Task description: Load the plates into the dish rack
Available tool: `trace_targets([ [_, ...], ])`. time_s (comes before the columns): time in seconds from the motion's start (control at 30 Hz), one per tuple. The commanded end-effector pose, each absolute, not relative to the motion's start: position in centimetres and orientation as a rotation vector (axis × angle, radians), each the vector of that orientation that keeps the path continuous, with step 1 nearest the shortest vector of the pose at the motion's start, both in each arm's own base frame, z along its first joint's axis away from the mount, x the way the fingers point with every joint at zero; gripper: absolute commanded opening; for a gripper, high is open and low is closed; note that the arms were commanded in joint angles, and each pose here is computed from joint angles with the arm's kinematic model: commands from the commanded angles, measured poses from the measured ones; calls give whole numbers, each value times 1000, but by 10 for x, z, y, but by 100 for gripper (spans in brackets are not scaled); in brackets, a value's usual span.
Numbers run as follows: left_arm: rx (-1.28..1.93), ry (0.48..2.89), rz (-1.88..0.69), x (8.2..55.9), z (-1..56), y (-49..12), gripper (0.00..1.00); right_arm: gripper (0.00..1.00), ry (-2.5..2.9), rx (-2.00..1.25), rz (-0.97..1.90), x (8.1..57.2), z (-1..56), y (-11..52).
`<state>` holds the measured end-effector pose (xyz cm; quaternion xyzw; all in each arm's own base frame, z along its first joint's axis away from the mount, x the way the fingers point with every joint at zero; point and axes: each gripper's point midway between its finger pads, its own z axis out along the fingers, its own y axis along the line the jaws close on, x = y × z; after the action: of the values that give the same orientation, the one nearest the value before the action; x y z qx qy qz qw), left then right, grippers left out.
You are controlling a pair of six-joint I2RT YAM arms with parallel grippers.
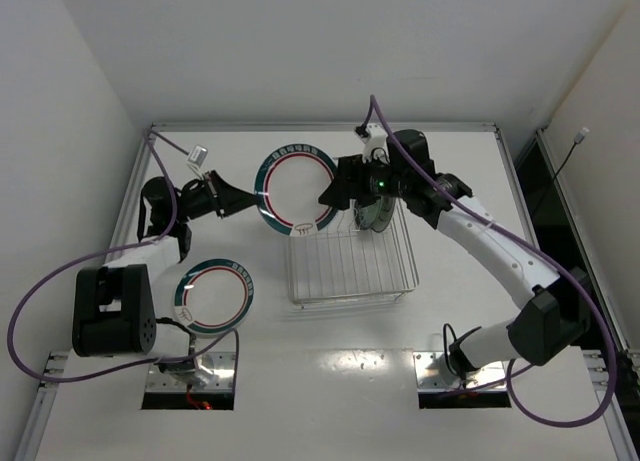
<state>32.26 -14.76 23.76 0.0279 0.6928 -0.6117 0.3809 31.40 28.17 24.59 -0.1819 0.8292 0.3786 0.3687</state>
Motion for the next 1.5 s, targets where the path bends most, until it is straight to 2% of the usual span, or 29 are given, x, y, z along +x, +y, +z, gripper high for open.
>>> trace_targets([
  [0.0, 163, 1748, -1507, 324, 239, -154, 0, 70, 2014, -455, 1047, 327, 271, 289],
  [0.1, 195, 1754, -1531, 318, 239, -163, 0, 70, 2010, -414, 1076, 334, 269, 288],
  [0.13, 195, 1754, -1532, 318, 239, -163, 0, 67, 2000, -426, 1107, 334, 270, 292],
  [0.23, 239, 1770, -1544, 313, 236, -172, 0, 33, 2005, -408, 1152, 339, 267, 296],
  [0.27, 245, 1771, -1537, 315, 238, -172, 0, 12, 2009, -406, 1169, 337, 267, 297],
  [0.3, 242, 1788, -1547, 313, 234, -174, 0, 3, 2011, -396, 1163, 342, 267, 295],
  [0.33, 247, 1790, -1541, 313, 233, -174, 0, 0, 2010, -402, 1172, 341, 267, 296],
  [0.4, 253, 1789, -1536, 314, 235, -174, 0, 0, 2016, -401, 1172, 340, 268, 295],
  [0.43, 238, 1800, -1522, 318, 234, -173, 6, 0, 2019, -373, 1144, 344, 270, 289],
  [0.47, 236, 1805, -1502, 323, 237, -173, 17, 0, 2031, -341, 1113, 344, 275, 280],
  [0.53, 157, 1935, -1405, 334, 211, -166, 42, 0, 2073, -241, 977, 352, 279, 257],
  [0.67, 42, 2005, -1144, 354, 204, -141, 59, 0, 2115, -20, 580, 363, 292, 190],
  [0.77, -39, 1977, -946, 361, 214, -117, 62, 0, 2152, 138, 139, 372, 294, 123],
  [0.87, -120, 1952, -773, 366, 221, -94, 64, 0, 2199, 143, -61, 376, 288, 107],
  [1.1, -275, 1931, -521, 363, 226, -54, 69, 0, 2213, 120, -343, 390, 263, 93],
  [1.27, -286, 1963, -520, 363, 219, -54, 69, 0, 2189, 43, -518, 403, 248, 106],
  [1.47, -301, 1970, -501, 363, 217, -51, 69, 0, 2148, -31, -563, 410, 243, 131],
])
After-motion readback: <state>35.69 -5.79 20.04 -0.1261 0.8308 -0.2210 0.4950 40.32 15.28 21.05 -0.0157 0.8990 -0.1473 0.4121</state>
